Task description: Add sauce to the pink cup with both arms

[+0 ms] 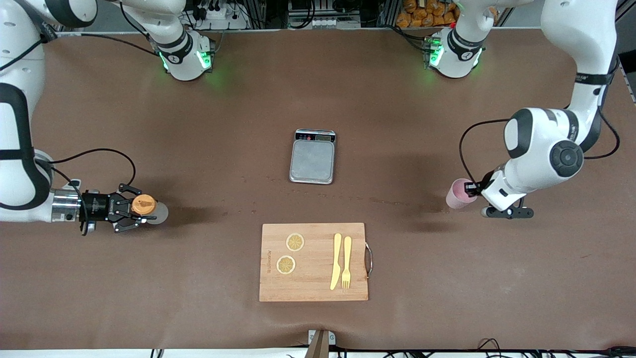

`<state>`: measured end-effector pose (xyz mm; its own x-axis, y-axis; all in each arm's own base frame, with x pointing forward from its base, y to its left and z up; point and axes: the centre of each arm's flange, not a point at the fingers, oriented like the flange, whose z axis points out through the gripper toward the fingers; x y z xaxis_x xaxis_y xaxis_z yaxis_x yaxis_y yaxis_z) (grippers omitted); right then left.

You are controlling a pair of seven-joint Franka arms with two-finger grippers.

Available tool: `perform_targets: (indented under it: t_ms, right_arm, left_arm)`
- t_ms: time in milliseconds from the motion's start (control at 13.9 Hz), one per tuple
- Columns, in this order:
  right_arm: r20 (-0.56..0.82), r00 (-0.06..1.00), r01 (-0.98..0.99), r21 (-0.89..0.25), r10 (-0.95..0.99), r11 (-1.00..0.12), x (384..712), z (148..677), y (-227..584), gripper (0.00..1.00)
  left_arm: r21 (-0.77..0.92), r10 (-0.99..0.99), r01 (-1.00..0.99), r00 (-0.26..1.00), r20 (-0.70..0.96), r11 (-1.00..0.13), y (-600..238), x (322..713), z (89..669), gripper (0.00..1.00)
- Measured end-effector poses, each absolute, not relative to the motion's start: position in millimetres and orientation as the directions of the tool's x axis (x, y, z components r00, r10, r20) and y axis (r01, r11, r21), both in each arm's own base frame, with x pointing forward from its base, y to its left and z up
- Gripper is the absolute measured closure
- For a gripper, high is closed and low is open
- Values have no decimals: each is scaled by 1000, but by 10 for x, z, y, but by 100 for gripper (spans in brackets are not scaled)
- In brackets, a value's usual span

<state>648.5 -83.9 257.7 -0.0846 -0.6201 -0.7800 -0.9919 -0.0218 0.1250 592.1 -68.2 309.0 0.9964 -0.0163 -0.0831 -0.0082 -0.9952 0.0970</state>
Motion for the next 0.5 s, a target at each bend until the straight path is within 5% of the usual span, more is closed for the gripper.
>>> perform_targets:
  t_ms: [504]
  right_arm:
    - [-715, -131, -984, 179, -687, 1, 6593, 2895, -272, 53]
  left_arm:
    - [136, 76, 90, 992, -105, -987, -1188, 5816, 3469, 96]
